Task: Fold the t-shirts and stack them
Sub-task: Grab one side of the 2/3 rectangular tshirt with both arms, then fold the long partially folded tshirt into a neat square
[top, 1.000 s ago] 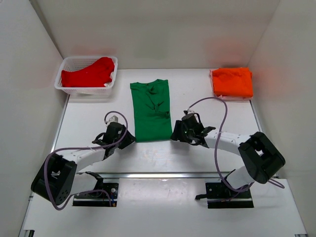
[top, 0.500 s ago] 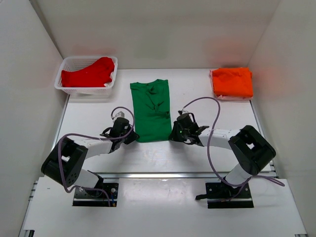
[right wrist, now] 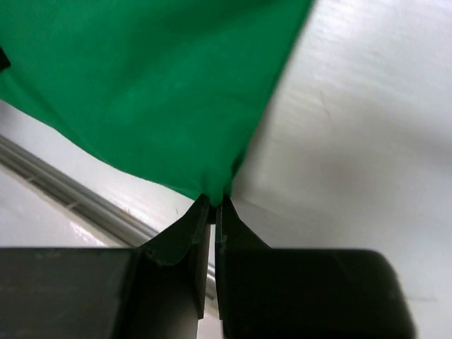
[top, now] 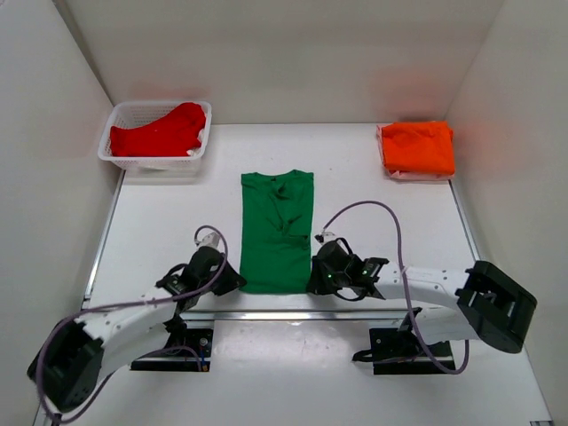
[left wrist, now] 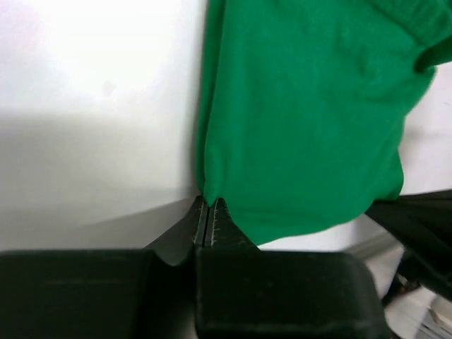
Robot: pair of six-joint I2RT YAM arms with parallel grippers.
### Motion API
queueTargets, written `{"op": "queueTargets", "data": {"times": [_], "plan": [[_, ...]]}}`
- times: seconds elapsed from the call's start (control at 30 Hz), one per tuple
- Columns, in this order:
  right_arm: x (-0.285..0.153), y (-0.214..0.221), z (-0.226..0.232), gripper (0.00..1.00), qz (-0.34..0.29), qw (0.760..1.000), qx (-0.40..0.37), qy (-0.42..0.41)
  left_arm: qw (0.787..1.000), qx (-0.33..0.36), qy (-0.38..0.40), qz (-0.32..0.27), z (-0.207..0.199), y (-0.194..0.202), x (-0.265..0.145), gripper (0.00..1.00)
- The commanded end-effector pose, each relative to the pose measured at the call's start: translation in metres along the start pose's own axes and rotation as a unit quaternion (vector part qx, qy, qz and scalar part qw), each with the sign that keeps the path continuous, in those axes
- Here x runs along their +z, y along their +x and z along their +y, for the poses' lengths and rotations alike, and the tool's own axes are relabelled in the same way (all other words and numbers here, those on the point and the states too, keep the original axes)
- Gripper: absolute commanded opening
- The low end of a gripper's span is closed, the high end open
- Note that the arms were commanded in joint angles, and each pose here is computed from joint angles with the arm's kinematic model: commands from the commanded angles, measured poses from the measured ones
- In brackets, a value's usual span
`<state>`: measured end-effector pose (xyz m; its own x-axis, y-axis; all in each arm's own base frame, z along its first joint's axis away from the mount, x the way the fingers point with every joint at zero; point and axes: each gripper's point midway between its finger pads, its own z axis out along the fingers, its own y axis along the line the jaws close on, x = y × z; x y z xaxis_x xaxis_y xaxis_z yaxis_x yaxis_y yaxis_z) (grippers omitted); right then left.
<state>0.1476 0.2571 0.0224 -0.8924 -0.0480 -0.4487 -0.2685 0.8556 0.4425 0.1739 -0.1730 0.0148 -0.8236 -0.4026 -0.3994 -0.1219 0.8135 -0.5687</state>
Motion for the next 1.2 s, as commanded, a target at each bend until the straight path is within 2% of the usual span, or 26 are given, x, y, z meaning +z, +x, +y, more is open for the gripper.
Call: {"op": "queueTargets", "data": {"times": [0.0,0.17,0.37,0.47,0.67,0.83,0.97,1.0,1.17], "plan": [[-0.012,0.000,-0.009,0.00,-0.025,0.999,0.016,0.020,0.999,-0.043,-0.020,0.008,0.030,0.021,-0.009,0.00],[-0.026,-0.014,0.000,0.00,-0.038,0.999,0.004,0.014,0.997,-0.057,0.026,-0.054,0.007,-0.011,-0.031,0.00],[-0.049,-0.053,0.027,0.00,-0.042,0.999,-0.011,-0.026,0.996,-0.043,0.042,-0.059,-0.022,-0.042,-0.048,0.00],[-0.057,-0.081,0.033,0.00,-0.048,0.998,-0.023,-0.031,0.995,-0.028,0.059,-0.081,-0.047,-0.068,-0.057,0.00],[-0.071,-0.156,0.032,0.00,-0.085,0.995,-0.032,-0.045,0.984,-0.021,0.087,-0.152,-0.081,-0.151,-0.074,0.02],[-0.068,-0.215,0.021,0.01,-0.108,0.992,-0.046,-0.041,0.983,-0.001,0.078,-0.165,-0.094,-0.199,-0.054,0.11],[-0.051,-0.252,0.008,0.00,-0.116,0.992,-0.044,-0.036,0.982,-0.006,0.080,-0.170,-0.106,-0.237,-0.025,0.23],[-0.045,-0.258,-0.001,0.00,-0.113,0.992,-0.039,-0.026,0.980,-0.003,0.087,-0.180,-0.113,-0.250,-0.025,0.25],[-0.022,-0.305,-0.026,0.00,-0.118,0.992,-0.035,-0.014,0.984,-0.001,0.058,-0.166,-0.107,-0.291,0.034,0.25]]}}
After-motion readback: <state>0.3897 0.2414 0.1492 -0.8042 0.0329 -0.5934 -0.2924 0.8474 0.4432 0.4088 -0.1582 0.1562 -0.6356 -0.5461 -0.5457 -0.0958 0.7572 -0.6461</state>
